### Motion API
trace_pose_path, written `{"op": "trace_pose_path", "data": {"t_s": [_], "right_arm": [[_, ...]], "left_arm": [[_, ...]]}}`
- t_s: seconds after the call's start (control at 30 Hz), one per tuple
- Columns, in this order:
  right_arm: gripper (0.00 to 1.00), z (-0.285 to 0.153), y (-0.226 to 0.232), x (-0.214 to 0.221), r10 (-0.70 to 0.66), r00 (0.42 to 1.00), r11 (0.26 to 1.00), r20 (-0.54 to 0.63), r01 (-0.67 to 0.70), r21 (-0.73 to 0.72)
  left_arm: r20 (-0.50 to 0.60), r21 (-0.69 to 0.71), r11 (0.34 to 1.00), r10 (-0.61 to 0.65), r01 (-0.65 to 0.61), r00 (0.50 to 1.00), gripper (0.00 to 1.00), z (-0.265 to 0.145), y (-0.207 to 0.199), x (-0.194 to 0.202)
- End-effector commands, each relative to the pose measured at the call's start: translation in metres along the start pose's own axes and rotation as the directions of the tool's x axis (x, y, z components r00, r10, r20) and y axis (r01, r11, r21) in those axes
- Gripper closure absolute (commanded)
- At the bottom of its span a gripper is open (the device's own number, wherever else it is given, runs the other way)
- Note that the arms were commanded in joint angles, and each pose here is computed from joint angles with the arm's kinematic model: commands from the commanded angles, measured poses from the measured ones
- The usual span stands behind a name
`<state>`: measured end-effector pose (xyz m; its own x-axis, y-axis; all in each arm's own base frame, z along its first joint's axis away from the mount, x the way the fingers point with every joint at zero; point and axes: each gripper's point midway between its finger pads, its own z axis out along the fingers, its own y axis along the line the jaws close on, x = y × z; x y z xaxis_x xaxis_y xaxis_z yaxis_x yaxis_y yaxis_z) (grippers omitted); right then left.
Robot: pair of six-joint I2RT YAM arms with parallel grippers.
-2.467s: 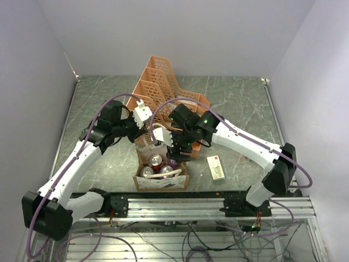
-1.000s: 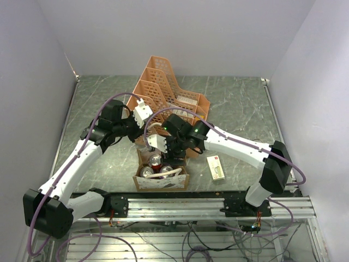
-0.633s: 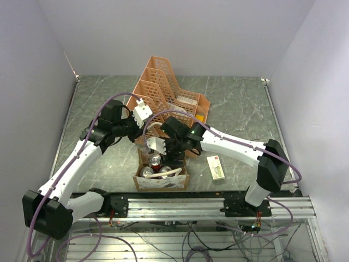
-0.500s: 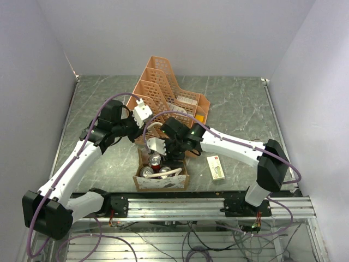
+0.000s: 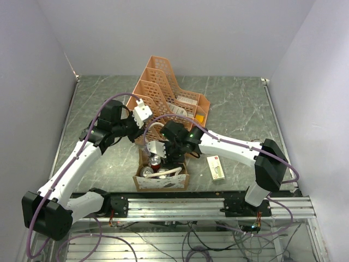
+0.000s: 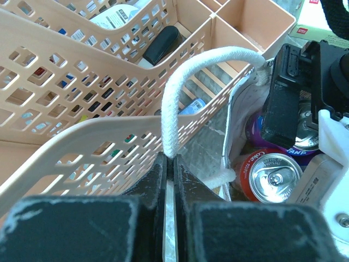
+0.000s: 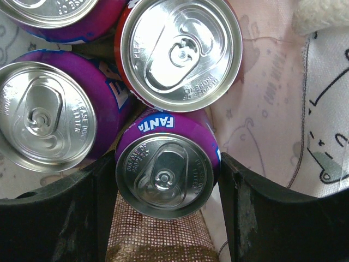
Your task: Place the beverage into the canvas bag
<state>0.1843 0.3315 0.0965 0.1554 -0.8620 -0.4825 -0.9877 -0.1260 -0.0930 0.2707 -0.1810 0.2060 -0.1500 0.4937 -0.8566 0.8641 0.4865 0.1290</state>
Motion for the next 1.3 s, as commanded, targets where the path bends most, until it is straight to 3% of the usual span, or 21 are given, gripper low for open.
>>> {"op": "trace_pose_path", "data": {"t_s": [0.0, 0.5, 0.7, 0.93, 1.27], "right_arm": [[0.61, 0.009, -0.024, 0.002, -0.016, 1.0, 0.997, -0.004, 0.016, 0.081], [0.28, 0.0, -0.036, 0.0, -0.026, 0.999, 0.992, -0.022, 0.028, 0.125], [0.2, -0.004, -0.038, -0.002, -0.027, 0.999, 0.99, -0.021, 0.029, 0.136], [0.14, -0.014, -0.035, -0.009, -0.03, 1.0, 0.992, 0.003, 0.029, 0.127], [0.16, -0.042, -0.021, -0.036, -0.071, 0.989, 0.994, 0.128, 0.06, 0.091]], "left_arm": [[0.045, 0.01, 0.999, 0.045, -0.046, 0.998, 0.93, -0.002, -0.003, -0.01], [0.043, 0.018, 0.999, 0.048, -0.049, 0.998, 0.93, -0.002, -0.004, -0.009], [0.043, 0.02, 0.999, 0.046, -0.047, 0.998, 0.93, -0.002, -0.005, -0.008], [0.044, 0.017, 0.999, 0.05, -0.051, 0.998, 0.93, -0.003, -0.005, -0.009], [0.043, 0.02, 0.999, 0.047, -0.048, 0.998, 0.93, -0.003, -0.005, -0.01]]}}
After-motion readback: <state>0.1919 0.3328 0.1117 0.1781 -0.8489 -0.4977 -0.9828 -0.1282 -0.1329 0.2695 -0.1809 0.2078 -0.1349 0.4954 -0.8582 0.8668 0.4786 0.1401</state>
